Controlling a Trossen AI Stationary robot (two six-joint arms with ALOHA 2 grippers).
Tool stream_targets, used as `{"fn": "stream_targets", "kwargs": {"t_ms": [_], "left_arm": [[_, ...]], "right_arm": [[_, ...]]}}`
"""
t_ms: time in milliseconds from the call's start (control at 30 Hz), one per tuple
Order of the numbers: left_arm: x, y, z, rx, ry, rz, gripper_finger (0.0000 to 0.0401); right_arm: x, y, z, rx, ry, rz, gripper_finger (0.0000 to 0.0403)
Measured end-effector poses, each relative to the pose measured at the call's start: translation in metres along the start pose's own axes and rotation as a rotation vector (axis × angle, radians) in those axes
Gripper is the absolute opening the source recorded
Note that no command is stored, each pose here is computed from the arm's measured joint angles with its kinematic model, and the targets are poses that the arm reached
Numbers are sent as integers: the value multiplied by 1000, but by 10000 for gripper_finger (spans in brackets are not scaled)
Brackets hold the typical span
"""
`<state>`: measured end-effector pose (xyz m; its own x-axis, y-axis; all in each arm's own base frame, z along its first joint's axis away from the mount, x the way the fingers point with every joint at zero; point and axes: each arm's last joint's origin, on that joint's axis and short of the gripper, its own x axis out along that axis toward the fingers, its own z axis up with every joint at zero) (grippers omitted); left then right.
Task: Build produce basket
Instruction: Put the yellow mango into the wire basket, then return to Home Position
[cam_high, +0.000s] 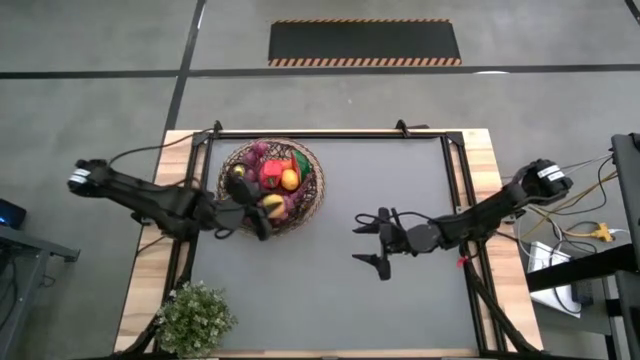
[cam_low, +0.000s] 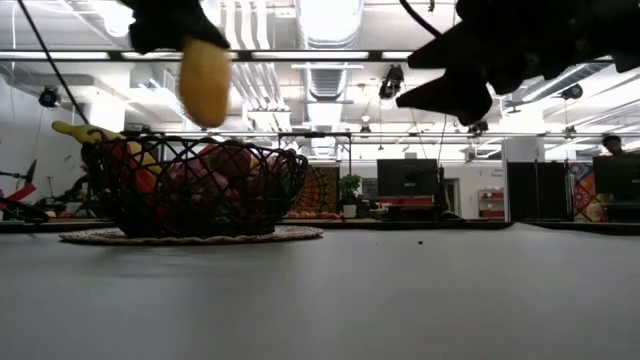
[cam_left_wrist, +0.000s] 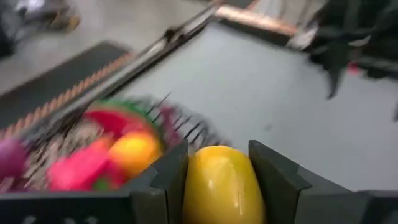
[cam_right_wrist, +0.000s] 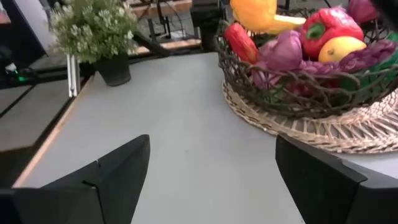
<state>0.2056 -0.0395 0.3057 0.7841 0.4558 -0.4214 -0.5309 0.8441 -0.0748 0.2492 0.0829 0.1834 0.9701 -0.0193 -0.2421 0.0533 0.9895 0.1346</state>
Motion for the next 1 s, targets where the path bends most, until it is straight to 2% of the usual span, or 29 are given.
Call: {"fn": "stream_targets", "kwargs": {"t_ms": [167,333,533,800,1000], "left_arm": [[-6,18,-19,-77,120,98,127],[3,17,-32,-101,135,133,127],[16,13,-48,-188,182,189,130],[31,4,-58,-174,223,234,229],[27,3,-52,-178,237,200,263]], "right_arm": [[4,0,-7,-13,24,-24,327],[8,-2,-14,-23,40,-62,327],[9,-1,-13,-15,23,-58,327],[8,-1,-12,-9,20,-58,327],[8,-1,-12,11,22,-58,327]]}}
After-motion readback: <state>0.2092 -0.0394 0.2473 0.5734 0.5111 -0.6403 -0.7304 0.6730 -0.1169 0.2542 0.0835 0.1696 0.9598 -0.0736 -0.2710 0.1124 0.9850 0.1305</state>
